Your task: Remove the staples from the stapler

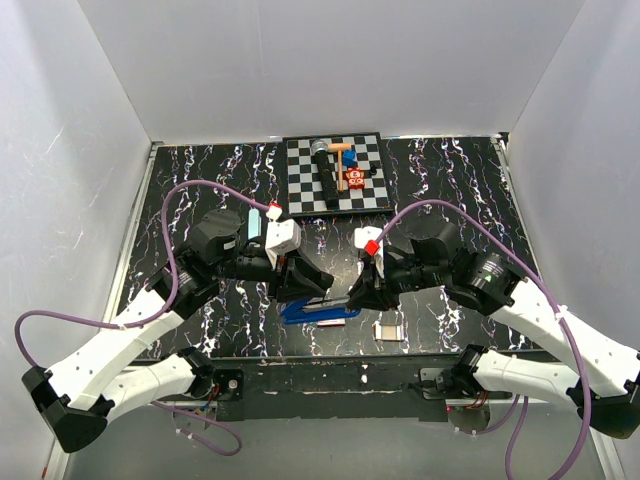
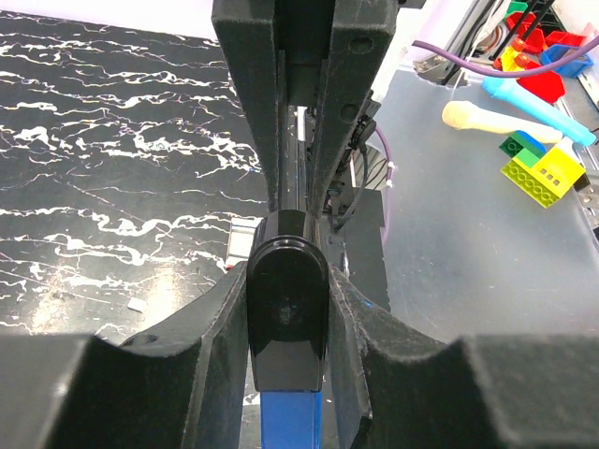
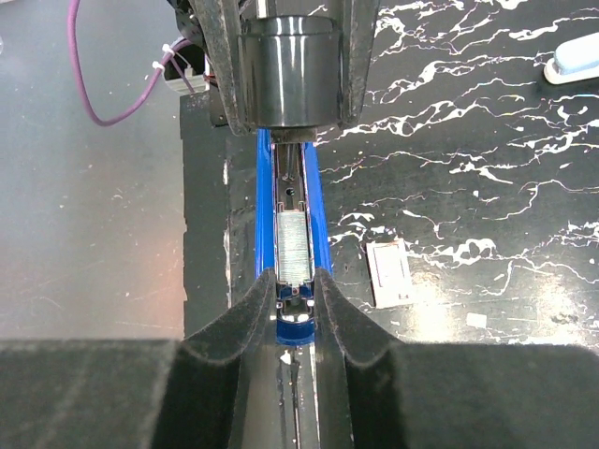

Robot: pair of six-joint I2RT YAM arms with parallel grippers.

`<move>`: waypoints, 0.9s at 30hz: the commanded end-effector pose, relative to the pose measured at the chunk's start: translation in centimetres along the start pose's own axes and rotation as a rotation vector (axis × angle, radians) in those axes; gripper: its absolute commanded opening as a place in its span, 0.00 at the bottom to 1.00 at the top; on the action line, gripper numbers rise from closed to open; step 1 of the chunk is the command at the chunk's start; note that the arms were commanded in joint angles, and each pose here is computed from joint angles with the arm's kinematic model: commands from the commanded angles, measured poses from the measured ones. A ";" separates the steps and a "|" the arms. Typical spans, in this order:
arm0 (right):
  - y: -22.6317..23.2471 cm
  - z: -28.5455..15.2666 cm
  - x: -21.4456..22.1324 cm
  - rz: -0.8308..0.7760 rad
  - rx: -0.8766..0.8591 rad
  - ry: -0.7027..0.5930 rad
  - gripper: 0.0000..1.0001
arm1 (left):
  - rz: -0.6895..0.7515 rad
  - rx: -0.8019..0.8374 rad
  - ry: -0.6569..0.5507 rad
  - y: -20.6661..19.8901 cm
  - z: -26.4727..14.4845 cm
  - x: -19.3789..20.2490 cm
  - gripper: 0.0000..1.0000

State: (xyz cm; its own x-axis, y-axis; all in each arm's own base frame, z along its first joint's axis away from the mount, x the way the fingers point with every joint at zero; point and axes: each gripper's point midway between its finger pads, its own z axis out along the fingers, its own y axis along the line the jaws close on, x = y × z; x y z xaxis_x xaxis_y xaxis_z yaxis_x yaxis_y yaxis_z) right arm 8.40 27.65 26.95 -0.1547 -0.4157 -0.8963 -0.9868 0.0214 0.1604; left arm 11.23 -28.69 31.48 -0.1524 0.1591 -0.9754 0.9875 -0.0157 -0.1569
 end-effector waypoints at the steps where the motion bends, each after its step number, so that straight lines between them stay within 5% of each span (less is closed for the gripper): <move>1: 0.4 0.0 -1.8 0.000 -0.016 -0.045 0.01 | 0.110 -0.021 -0.103 0.0 -0.4 -3.3 0.00; 5: 0.2 -0.2 -2.9 -0.012 0.000 -0.071 0.04 | 0.110 -0.035 -0.103 0.2 -0.4 -3.2 0.00; 9: 0.0 -0.6 -3.4 -0.014 0.027 -0.077 0.26 | 0.100 -0.036 -0.087 0.5 -0.1 -2.8 0.00; 14: -0.2 -1.4 -3.9 -0.030 0.067 -0.095 0.38 | 0.095 -0.042 -0.080 0.8 0.0 -2.6 0.00; 27: -1.0 -4.9 -7.7 -0.102 0.216 -0.189 0.48 | 0.068 -0.091 -0.062 2.0 0.2 -2.1 0.00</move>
State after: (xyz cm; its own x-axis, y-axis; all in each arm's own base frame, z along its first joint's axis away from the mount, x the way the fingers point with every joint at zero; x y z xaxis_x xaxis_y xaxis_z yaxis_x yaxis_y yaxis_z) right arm 10.16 26.87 32.38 -0.0945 -0.3217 -0.9421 -0.9891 0.1380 0.0521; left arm 12.84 -29.14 31.28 -0.1418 0.1540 -0.9778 0.9896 0.0449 -0.1364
